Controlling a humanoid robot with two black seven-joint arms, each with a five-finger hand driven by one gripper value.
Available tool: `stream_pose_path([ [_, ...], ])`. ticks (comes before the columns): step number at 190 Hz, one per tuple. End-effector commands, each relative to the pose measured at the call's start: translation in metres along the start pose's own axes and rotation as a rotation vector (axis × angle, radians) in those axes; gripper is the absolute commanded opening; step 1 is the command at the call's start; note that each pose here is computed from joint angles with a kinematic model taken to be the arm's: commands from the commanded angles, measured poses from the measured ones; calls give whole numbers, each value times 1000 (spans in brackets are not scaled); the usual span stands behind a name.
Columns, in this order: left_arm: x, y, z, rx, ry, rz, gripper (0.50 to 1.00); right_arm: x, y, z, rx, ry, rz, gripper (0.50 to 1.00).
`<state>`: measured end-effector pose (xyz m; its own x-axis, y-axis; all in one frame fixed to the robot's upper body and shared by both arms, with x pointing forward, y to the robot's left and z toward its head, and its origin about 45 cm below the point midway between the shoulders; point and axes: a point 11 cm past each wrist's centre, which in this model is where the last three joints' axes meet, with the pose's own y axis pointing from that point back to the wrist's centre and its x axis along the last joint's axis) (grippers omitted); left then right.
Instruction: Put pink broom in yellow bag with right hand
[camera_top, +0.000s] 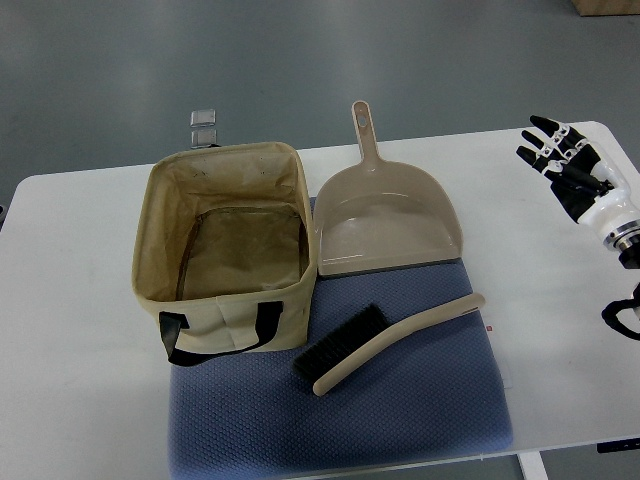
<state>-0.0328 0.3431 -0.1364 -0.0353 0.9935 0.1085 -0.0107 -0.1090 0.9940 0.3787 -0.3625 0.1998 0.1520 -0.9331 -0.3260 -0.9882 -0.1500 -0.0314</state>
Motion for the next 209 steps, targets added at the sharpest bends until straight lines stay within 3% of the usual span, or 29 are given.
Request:
stream_pose_path([
  [1, 0, 0, 0, 0, 0, 0, 1000, -2, -3, -3, 7, 1, -5, 928],
  [122, 0, 0, 0, 0, 0, 1, 1000, -16, -10, -8, -7, 47, -101, 928],
  [209, 0, 0, 0, 0, 0, 1, 1000, -48, -7, -10, -123, 626, -498, 924],
])
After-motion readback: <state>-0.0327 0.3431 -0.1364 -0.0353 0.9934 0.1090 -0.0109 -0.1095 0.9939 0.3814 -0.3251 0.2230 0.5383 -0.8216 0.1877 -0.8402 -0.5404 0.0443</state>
